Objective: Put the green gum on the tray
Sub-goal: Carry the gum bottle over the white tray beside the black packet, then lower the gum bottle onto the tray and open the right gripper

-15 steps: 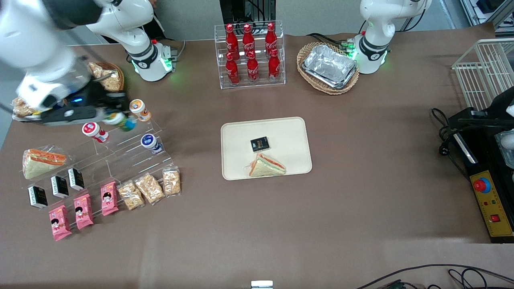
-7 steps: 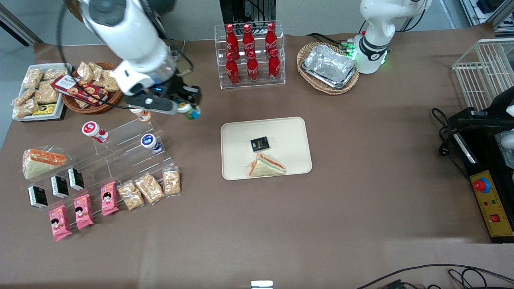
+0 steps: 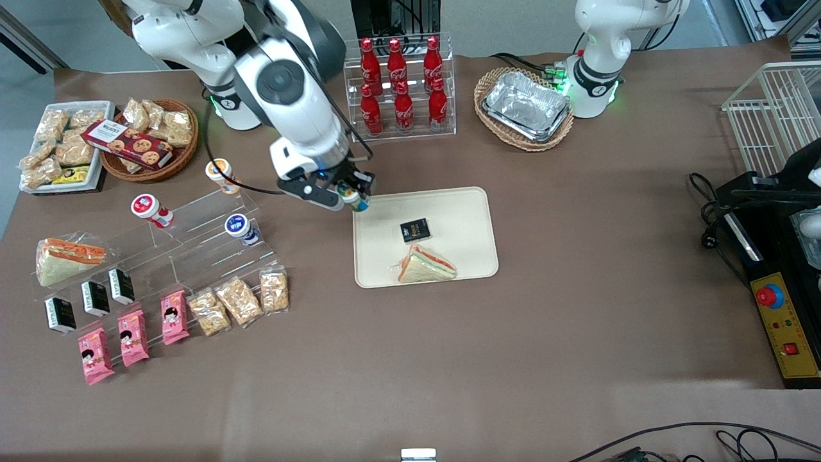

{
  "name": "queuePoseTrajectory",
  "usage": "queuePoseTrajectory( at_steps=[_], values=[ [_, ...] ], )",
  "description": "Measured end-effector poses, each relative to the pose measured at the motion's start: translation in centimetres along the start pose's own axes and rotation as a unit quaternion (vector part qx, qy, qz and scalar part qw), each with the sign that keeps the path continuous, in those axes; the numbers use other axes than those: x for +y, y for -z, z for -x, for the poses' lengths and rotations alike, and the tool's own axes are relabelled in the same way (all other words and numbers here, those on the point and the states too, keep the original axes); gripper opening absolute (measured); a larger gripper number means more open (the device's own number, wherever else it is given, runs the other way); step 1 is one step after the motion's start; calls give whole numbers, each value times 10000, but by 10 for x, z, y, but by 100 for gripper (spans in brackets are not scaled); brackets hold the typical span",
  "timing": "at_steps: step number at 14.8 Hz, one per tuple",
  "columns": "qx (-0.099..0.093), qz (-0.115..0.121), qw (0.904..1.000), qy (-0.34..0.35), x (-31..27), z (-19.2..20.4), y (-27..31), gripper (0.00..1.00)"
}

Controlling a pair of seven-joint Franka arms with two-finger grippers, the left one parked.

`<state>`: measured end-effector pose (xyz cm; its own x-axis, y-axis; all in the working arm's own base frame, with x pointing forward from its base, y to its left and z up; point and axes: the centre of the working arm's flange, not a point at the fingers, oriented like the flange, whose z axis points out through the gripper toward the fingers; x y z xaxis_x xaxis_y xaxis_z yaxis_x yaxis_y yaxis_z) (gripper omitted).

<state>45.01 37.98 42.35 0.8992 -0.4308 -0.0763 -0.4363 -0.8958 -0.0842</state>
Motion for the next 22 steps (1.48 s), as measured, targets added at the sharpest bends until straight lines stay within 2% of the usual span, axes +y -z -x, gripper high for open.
queuePoseTrajectory(
  at_steps=[3, 6, 11, 18, 22],
  values=[
    [53, 166, 9998, -100, -1, 4, -46, 58],
    [193, 277, 9992, -196, -3, 10, -87, 58],
    [108, 278, 9992, -266, 1, 19, -148, 58],
    [32, 248, 9990, -383, -4, 38, -184, 58],
    [131, 288, 9987, -400, -8, 52, -197, 58]
  ],
)
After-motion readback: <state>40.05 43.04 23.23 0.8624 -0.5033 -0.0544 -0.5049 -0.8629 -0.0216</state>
